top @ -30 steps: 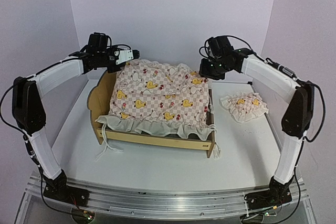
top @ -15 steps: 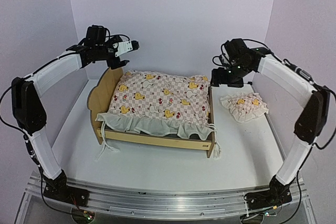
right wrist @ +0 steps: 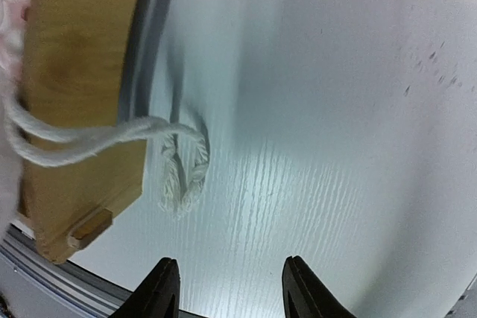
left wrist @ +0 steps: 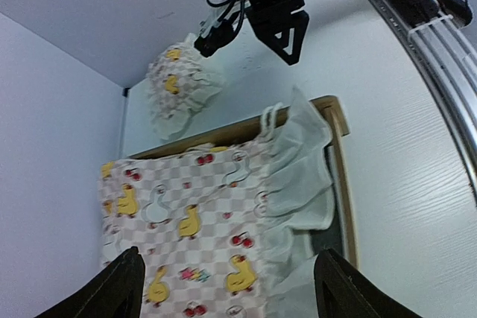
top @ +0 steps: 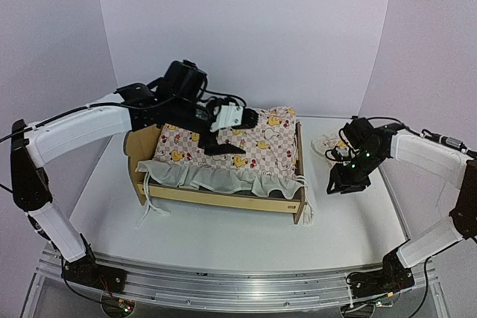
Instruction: Set up the pet bed
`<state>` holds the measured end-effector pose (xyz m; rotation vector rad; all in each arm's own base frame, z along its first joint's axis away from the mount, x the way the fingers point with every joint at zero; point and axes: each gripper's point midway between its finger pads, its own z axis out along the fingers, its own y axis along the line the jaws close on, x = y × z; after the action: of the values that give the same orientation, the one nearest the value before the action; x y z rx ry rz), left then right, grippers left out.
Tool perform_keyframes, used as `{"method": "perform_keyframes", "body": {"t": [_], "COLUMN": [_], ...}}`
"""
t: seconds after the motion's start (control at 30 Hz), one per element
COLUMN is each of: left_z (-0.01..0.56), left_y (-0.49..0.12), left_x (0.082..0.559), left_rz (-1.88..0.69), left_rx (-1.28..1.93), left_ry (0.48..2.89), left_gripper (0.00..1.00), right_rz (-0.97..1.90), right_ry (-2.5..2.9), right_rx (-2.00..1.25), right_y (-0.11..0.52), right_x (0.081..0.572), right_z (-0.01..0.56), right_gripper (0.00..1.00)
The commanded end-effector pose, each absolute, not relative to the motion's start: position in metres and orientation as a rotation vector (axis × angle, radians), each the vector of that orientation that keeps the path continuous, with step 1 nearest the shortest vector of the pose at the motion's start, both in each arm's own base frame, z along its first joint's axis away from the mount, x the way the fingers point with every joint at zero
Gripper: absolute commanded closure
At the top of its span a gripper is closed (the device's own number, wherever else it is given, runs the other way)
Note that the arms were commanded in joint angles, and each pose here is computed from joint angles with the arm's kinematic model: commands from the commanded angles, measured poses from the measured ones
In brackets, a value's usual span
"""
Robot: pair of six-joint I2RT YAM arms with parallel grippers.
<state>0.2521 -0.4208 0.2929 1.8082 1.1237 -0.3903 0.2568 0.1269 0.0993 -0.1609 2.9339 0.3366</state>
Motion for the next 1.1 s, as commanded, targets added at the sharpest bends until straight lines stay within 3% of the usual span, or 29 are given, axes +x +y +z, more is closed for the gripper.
{"method": "perform_keyframes", "body": {"t": [0.0, 0.3, 0.67, 0.8, 0.97, 1.07], "left_z": [0.232, 0.194, 0.149, 0.135, 0.13, 0.14], "left_y": [-0.465, -0.528, -0.528, -0.522, -0.513, -0.511], "left_x": [0.219, 0.226, 0.259, 0.267, 0.281, 0.286], "left_rz": [-0.615, -0.749, -0.519, -0.455, -0.405, -0.411], "left_rx": [1.878, 1.812, 1.787, 1.782, 1.764, 1.743], "left_ry": [1.223, 1.311, 1.332, 1.35, 1.377, 1.377], "left_gripper": [0.2, 0.28, 0.43, 0.5, 0.74, 0.89], "right_rz": [0.608, 0.495, 0.363, 0.265, 0.104, 0.015], "right_ry": [2.883, 2.791, 2.869, 2.876, 2.889, 2.877], "right_rx": [-0.008, 0.188, 0.138, 0.168, 0.163, 0.128], "right_y": [0.156, 0.145, 0.166, 0.158, 0.138, 0.127], "right_x": [0.255, 0.267, 0.264, 0.262, 0.258, 0.259], "right_z": [0.073, 0.032, -0.001, -0.01, -0.007, 0.015], "right_gripper": [0.5, 0.54, 0.58, 0.68, 0.97, 1.0]}}
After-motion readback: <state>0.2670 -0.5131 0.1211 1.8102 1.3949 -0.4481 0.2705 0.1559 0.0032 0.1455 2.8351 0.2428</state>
